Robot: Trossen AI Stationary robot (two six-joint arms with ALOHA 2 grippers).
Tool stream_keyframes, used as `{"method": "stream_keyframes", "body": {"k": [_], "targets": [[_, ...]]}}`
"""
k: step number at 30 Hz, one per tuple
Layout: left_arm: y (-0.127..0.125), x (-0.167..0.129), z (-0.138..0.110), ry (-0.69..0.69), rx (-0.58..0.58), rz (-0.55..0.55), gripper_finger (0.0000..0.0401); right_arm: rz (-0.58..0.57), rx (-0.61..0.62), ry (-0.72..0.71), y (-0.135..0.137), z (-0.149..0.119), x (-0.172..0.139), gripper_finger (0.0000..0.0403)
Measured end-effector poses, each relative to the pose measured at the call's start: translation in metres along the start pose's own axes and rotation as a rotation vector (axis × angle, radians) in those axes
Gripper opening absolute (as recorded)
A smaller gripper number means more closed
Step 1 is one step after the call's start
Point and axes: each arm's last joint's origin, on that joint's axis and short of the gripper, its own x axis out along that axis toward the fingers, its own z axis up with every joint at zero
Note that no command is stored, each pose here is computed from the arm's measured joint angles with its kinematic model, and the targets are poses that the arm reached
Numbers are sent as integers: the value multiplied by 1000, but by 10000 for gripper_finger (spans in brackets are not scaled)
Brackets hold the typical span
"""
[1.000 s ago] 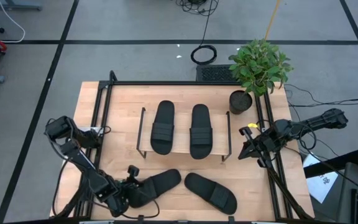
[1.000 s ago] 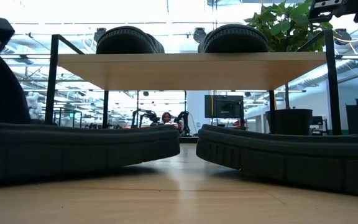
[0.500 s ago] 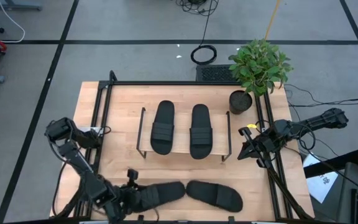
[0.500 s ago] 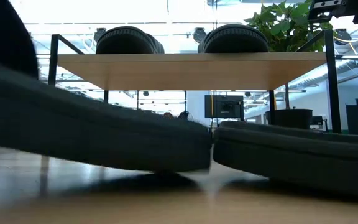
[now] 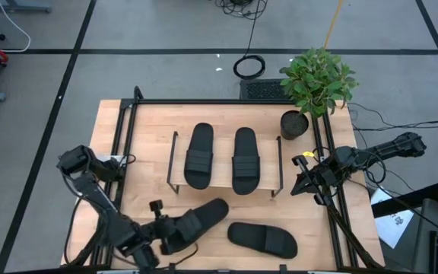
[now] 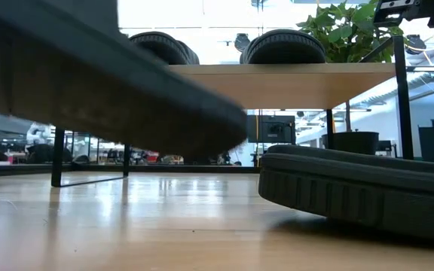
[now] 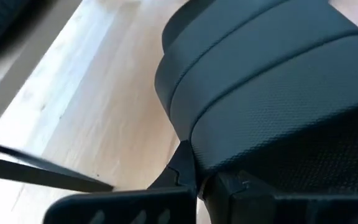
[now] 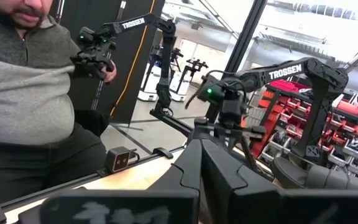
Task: Pick and place slides into the shelf
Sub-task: Put the left black slipper under the shelf
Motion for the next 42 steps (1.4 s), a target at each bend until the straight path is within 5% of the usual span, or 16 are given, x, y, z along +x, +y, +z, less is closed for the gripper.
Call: {"method": "stream_keyframes", "body": {"k": [6,18,26,42], "targets": [[-15,35,11,100,-25,71,0,0,0,0,0,0,0,0],[-18,49,35,199,-190,454,0,-2,-3,-8,0,1,0,0],[-13,62,40,197,-318,507,0,-13,14,-45,-1,5,0,0],[-7,115,29,257,-323,648,0,-15,16,-54,-2,6,0,0]]}}
